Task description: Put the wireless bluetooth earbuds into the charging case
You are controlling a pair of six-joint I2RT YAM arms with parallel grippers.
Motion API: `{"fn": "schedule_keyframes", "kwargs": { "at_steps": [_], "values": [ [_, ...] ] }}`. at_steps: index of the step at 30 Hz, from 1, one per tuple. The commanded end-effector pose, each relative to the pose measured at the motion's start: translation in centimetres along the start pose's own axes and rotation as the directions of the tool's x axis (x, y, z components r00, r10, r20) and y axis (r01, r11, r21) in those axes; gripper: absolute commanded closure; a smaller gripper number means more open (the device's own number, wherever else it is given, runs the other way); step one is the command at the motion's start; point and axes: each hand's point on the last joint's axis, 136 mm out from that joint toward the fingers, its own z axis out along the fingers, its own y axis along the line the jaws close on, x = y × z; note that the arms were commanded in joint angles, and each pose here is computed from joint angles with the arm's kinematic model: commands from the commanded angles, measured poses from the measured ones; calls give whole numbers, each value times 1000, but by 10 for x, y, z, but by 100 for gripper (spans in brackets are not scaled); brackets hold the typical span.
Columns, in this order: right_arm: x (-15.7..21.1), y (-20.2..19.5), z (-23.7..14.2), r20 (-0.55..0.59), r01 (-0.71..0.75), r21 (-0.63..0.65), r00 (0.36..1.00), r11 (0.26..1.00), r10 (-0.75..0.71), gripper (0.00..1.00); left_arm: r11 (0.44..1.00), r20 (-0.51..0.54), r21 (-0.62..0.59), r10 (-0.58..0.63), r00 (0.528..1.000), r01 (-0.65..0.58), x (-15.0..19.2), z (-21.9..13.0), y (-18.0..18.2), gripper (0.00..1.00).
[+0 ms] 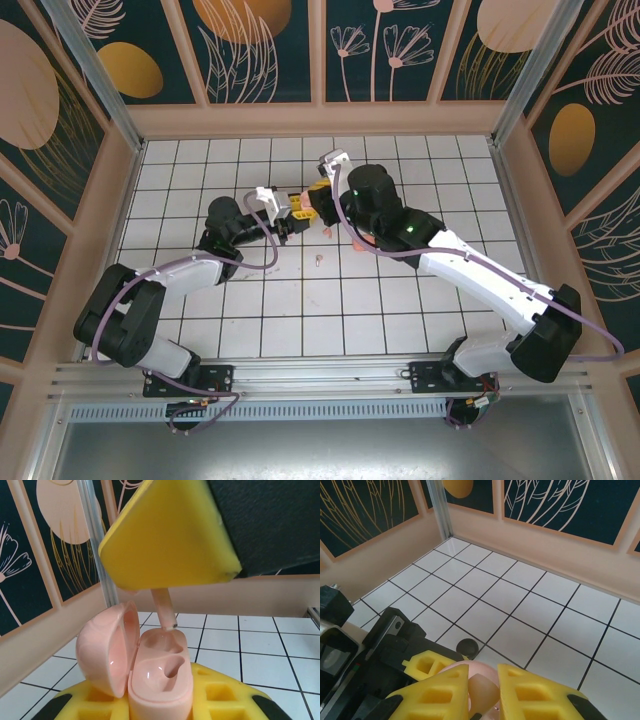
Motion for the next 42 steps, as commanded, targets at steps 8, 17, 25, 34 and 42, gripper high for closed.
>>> {"fn": "schedule_keyframes", "kwargs": {
  "at_steps": [8,17,25,34,42],
  "values": [
    [-14,5,-8,59,3,-21,998,1000,-2,81,999,12,50,21,1000,-22,-10,7,-6,100],
    [-11,6,-11,52,10,-16,999,1000,-9,82,999,4,52,0,1000,0,-10,9,-4,100],
    [-4,2,-7,38,16,8,999,1000,-16,83,998,11,64,-4,1000,3,-15,9,-5,100],
    [3,-1,-4,14,36,34,999,999,-37,83,997,11,73,-1,1000,0,-19,8,-8,100],
    [22,9,2,-63,146,54,988,988,-143,86,997,3,75,-7,1000,6,-19,8,-8,100]
  ]
}}
